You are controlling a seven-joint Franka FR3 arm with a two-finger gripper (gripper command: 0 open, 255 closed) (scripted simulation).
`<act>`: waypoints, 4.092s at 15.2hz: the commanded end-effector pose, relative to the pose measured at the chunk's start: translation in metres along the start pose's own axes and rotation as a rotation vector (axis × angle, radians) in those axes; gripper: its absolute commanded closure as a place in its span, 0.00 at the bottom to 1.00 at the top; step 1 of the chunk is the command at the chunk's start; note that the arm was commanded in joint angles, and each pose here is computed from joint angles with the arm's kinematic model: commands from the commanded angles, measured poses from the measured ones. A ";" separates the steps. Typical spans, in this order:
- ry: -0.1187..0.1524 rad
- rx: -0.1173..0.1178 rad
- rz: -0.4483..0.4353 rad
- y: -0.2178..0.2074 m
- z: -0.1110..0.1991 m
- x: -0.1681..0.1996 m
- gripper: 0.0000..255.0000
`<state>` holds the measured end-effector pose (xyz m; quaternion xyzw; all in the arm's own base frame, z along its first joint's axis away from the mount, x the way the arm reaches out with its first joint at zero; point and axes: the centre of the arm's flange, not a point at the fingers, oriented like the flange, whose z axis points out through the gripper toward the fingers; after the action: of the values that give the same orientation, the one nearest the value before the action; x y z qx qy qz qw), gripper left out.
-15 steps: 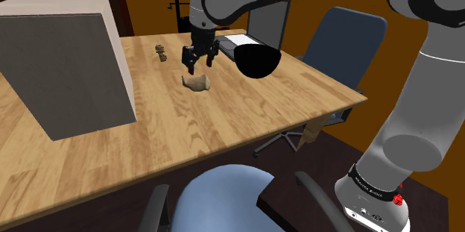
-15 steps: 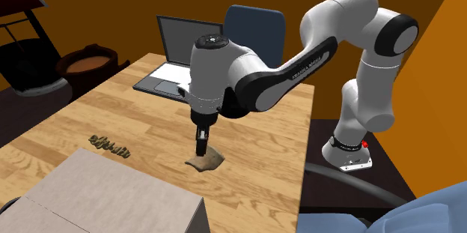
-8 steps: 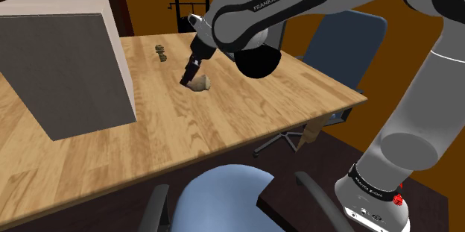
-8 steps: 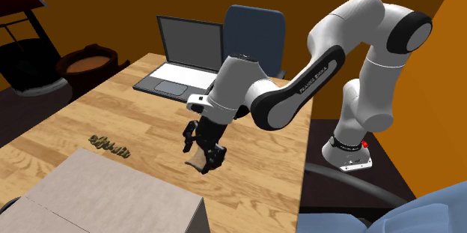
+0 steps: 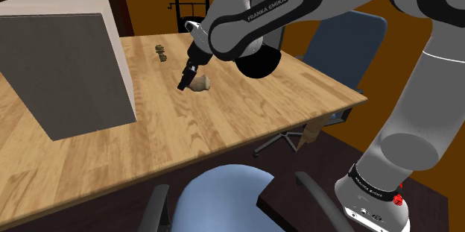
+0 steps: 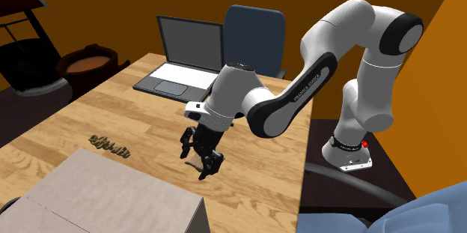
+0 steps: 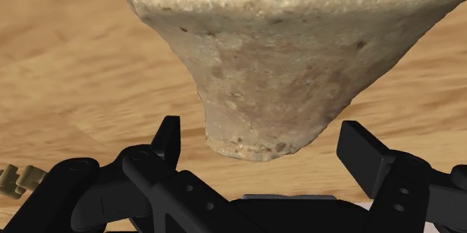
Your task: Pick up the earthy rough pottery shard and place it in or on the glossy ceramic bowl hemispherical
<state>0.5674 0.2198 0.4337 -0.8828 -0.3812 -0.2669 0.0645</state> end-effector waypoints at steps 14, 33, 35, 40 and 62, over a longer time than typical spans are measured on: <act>0.000 0.000 0.000 0.000 0.000 0.000 1.00; 0.000 0.000 0.000 0.009 -0.085 0.052 1.00; 0.001 0.000 0.000 0.009 -0.080 0.050 0.00; 0.027 0.446 -0.612 0.044 -0.038 0.014 0.00; 0.028 0.460 -0.631 0.028 -0.001 0.009 1.00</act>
<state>0.5920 0.2057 0.4419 -0.6807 -0.6830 -0.1935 0.1808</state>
